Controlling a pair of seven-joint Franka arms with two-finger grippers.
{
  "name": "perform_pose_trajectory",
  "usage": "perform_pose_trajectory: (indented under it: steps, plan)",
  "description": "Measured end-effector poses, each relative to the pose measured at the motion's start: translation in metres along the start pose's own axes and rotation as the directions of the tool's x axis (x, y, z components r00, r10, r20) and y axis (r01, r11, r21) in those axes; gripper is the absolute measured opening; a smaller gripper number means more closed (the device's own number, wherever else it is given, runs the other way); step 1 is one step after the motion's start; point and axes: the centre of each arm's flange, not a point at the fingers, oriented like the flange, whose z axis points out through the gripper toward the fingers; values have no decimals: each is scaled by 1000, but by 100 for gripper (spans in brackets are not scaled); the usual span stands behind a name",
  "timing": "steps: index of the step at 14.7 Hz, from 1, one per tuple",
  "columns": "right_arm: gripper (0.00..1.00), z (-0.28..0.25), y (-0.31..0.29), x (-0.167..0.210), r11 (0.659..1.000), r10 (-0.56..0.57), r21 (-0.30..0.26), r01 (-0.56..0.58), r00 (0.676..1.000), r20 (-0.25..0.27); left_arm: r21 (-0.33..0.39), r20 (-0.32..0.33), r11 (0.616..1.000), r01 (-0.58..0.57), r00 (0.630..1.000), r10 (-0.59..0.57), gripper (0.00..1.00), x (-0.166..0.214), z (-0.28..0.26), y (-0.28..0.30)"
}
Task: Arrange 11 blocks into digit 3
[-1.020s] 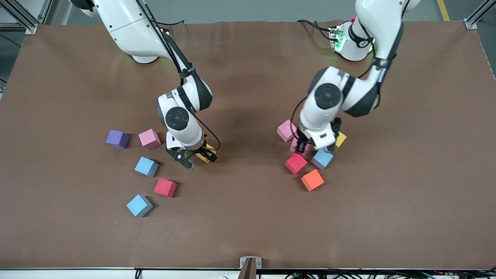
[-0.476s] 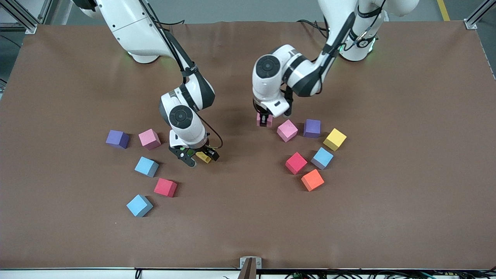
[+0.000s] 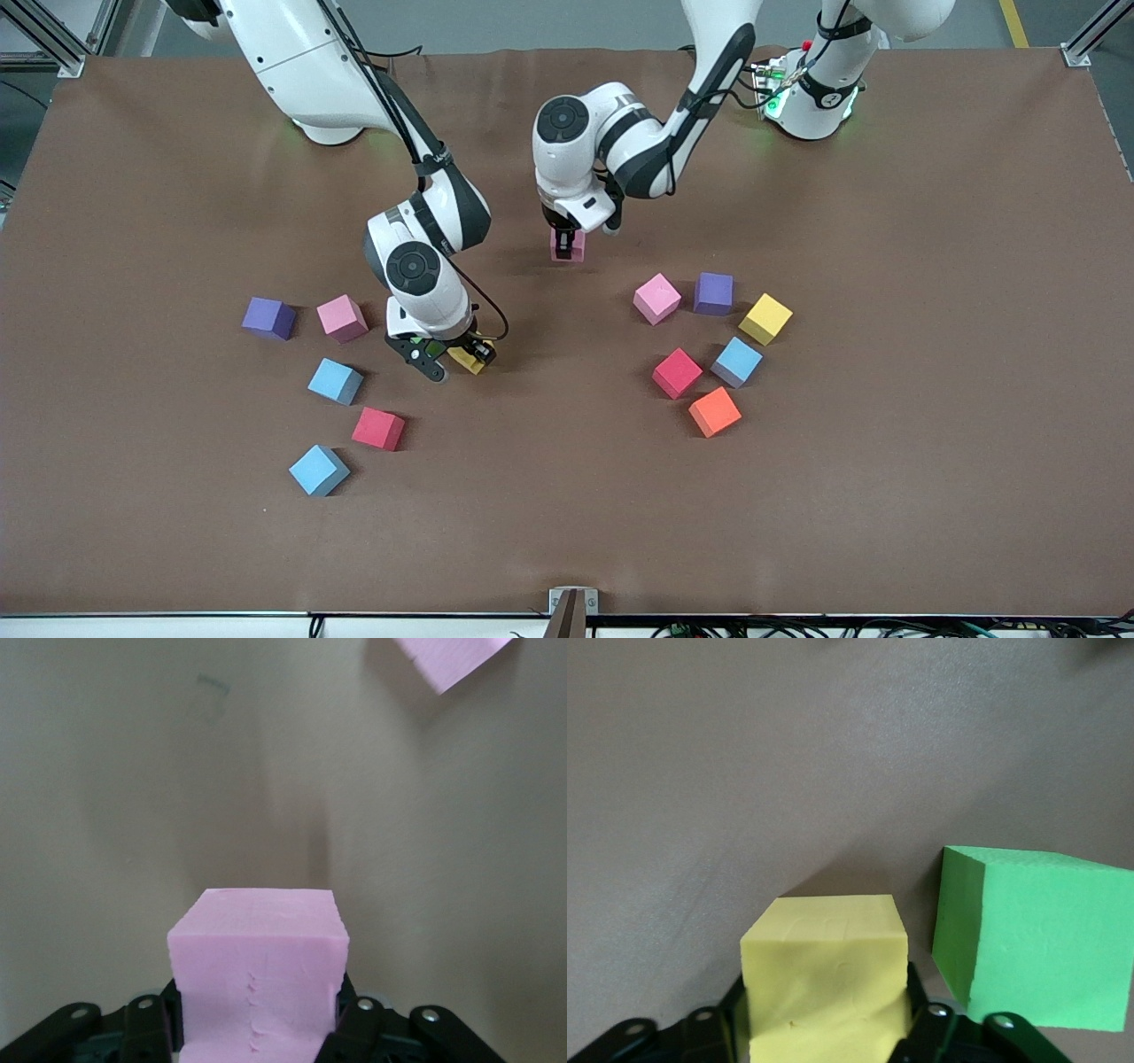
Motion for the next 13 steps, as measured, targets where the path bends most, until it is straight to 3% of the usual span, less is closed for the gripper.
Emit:
perform_pose_trajectory:
  steps: [6,13]
  plan:
    - [56,-6,5,9,999,33,-31,-32,999,4,-20,25,1000,7,1000,-6,59,-11,24,-6]
    - [56,-73,20,11,962,271,-38,-271,962,8,-20,27,1000,2,1000,-1,59,-22,33,-6]
